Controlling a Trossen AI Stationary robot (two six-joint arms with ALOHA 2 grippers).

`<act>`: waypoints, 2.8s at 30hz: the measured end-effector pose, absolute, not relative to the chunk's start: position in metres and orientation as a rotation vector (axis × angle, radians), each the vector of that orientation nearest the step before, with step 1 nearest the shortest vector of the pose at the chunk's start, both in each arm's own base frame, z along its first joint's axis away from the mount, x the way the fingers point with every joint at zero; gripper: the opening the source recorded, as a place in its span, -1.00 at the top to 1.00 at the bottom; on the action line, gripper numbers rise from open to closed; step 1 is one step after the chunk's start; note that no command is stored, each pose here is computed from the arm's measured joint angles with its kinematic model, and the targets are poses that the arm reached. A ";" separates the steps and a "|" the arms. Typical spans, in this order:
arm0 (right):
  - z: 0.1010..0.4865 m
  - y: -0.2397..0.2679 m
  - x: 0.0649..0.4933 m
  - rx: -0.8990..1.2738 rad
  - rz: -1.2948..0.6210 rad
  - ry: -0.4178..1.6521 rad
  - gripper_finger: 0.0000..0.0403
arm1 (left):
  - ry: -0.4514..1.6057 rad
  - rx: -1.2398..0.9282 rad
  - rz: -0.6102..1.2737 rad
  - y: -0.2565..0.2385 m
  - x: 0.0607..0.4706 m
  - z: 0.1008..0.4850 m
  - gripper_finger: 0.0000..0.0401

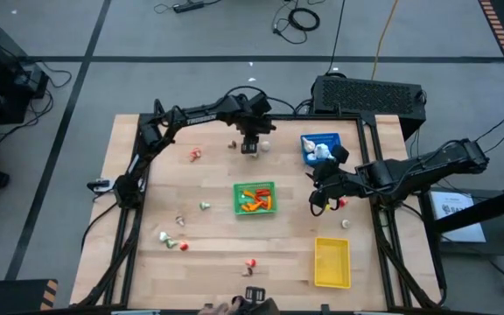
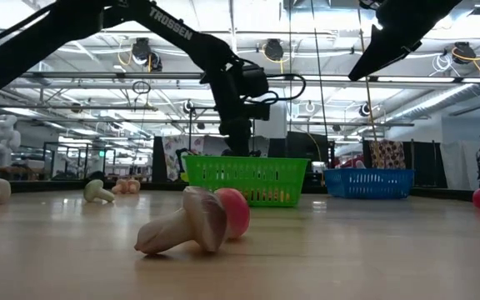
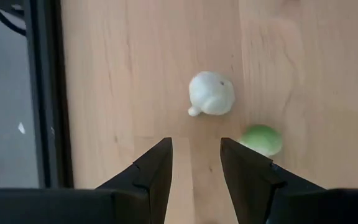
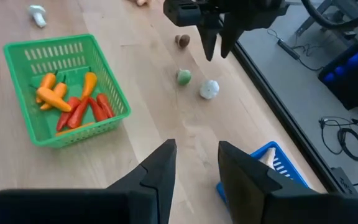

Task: Sort produce into baskets
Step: Put the garlic into the blue bin

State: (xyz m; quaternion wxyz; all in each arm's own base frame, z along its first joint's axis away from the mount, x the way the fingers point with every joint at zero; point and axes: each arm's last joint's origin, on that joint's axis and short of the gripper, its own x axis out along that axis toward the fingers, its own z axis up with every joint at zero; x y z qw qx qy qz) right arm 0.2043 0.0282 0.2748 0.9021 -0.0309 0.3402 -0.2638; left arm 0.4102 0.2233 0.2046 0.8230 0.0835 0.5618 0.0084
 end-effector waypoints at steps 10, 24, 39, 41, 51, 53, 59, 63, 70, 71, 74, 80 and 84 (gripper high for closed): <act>0.273 0.028 0.205 -0.049 -0.556 0.710 0.45 | 1.436 0.148 0.055 0.208 0.393 0.215 0.28; 0.252 0.024 0.256 -0.069 -0.576 0.631 0.45 | 1.254 -0.131 0.237 0.207 0.256 0.313 0.52; 0.260 -0.091 0.299 0.087 -0.515 0.618 0.27 | 0.546 -0.013 0.148 0.089 0.145 0.307 0.58; 0.255 -0.105 0.304 0.084 -0.544 0.644 0.15 | 0.514 -0.029 0.125 0.079 0.140 0.298 0.58; 0.212 -0.163 0.338 0.249 -0.486 0.776 -0.39 | 0.344 0.005 0.054 0.057 0.135 0.265 0.58; 0.206 -0.170 0.343 0.292 -0.501 0.798 -0.43 | 0.307 0.018 0.040 0.055 0.138 0.256 0.58; 0.188 -0.184 0.358 0.439 -0.579 0.813 -0.40 | 0.265 0.055 0.052 0.055 0.141 0.250 0.58; 0.178 -0.186 0.365 0.515 -0.625 0.806 -0.37 | 0.264 0.061 0.052 0.055 0.141 0.250 0.58; 0.164 -0.187 0.365 0.515 -0.762 0.840 -0.29 | 0.258 0.064 0.054 0.055 0.141 0.251 0.58; 0.163 -0.186 0.366 0.515 -0.761 0.846 -0.28 | 0.258 0.064 0.053 0.055 0.141 0.251 0.58; 0.164 -0.181 0.368 0.509 -0.750 0.841 -0.26 | 0.258 0.065 0.054 0.055 0.141 0.251 0.58; 0.157 -0.176 0.372 0.494 -0.803 0.849 -0.26 | 0.254 0.065 0.054 0.055 0.141 0.251 0.58; 0.147 -0.174 0.376 0.482 -0.813 0.848 -0.26 | 0.254 0.064 0.054 0.055 0.141 0.251 0.58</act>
